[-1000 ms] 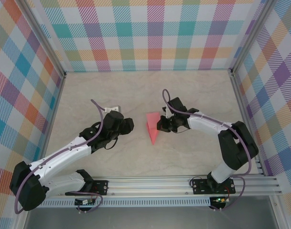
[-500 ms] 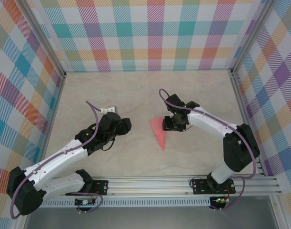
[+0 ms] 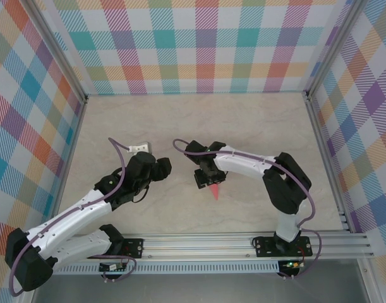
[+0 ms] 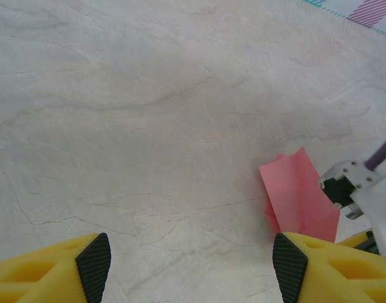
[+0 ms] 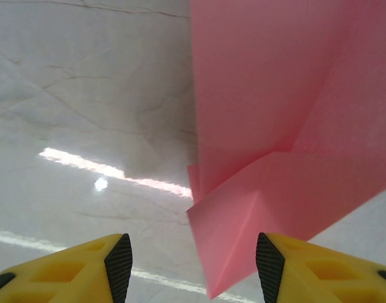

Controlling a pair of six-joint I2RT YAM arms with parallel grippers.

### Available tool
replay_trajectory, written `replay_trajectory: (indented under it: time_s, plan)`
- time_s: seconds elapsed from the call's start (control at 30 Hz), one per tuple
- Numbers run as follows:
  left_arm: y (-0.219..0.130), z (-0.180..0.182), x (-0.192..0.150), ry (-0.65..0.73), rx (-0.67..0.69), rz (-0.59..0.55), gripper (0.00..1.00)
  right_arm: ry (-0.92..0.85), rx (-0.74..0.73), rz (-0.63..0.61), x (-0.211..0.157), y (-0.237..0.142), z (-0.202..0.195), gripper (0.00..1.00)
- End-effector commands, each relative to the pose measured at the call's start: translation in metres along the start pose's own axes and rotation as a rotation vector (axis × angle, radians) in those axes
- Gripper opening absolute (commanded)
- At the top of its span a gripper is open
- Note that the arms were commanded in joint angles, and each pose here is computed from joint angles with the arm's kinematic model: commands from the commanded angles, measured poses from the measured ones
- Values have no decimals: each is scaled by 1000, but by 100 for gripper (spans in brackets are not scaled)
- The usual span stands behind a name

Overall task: Fold a paper plane with a square sheet of paper (fold left side to right side)
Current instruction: Move the paper plane to the center of the table.

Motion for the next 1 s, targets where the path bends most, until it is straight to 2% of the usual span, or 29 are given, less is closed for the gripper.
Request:
replay_trajectory:
  time_s: [0.0,0.27,0.7,0.97]
  plan:
    - [-3,8,-2,13,39,-15,71,-45,-110,12,4,2,4,59]
    - [-3,9,-2,9,45,-17,72,-110,-240,39,11,19,13,60]
    - [-2,10,-3,5,49,-11,73,-110,-309,19,7,17,4,46]
    - [-3,9,-3,5,49,-9,73,-93,-315,11,5,12,-6,25]
Point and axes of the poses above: each hand's point on the last joint's axis, 136 mm out from that joint toward the fingers, its own y axis out along the fingers, its own z axis along the line the jaws close on, x = y × z, the point moved 10 cm from there along -y, back along the fingers, and after that the axes turned 3 degrees about y, right-handed, at the moved point
